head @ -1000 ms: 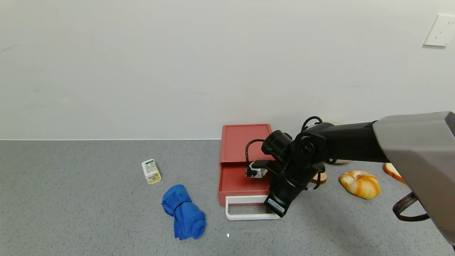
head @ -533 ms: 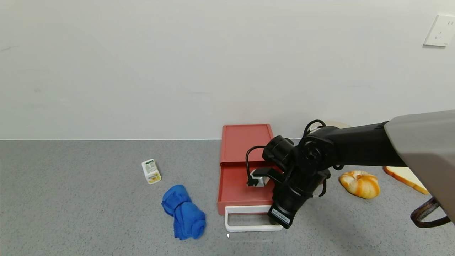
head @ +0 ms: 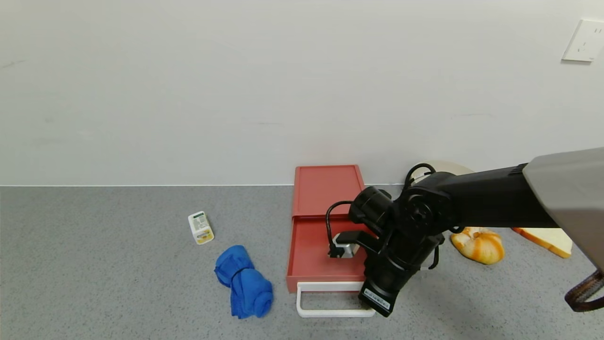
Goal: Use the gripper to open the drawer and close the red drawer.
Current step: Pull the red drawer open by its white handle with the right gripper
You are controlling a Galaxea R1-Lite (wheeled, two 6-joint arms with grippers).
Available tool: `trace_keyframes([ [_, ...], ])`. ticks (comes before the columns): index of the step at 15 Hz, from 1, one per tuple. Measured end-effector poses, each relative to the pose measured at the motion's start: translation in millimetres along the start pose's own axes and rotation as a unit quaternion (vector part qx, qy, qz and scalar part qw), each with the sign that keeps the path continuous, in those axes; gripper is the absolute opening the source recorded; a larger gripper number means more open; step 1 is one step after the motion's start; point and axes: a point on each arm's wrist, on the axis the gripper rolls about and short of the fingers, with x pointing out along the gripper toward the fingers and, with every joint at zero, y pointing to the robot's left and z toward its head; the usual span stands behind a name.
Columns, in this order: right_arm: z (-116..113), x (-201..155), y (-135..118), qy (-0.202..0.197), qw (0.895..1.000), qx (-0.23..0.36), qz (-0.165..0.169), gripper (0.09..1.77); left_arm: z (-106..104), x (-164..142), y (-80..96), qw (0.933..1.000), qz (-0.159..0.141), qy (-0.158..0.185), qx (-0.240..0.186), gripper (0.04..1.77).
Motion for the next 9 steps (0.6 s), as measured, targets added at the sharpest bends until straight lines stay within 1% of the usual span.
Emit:
trace_keyframes([
  [5, -6.2, -4.4, 9.6, 0.008, 1.000, -0.005, 0.006, 0.11, 0.0, 0.0, 0.0, 1.0000, 0.000, 0.000, 0.000, 1.72],
  [7, -9.6, -15.5, 15.2, -0.001, 1.000, -0.010, 0.003, 0.11, -0.1, 0.0, 0.0, 1.0000, 0.000, 0.000, 0.000, 1.72],
  [9, -15.6, -37.5, 22.4, -0.023, 1.000, -0.016, -0.004, 0.11, 0.0, 0.0, 0.0, 1.0000, 0.000, 0.000, 0.000, 1.72],
])
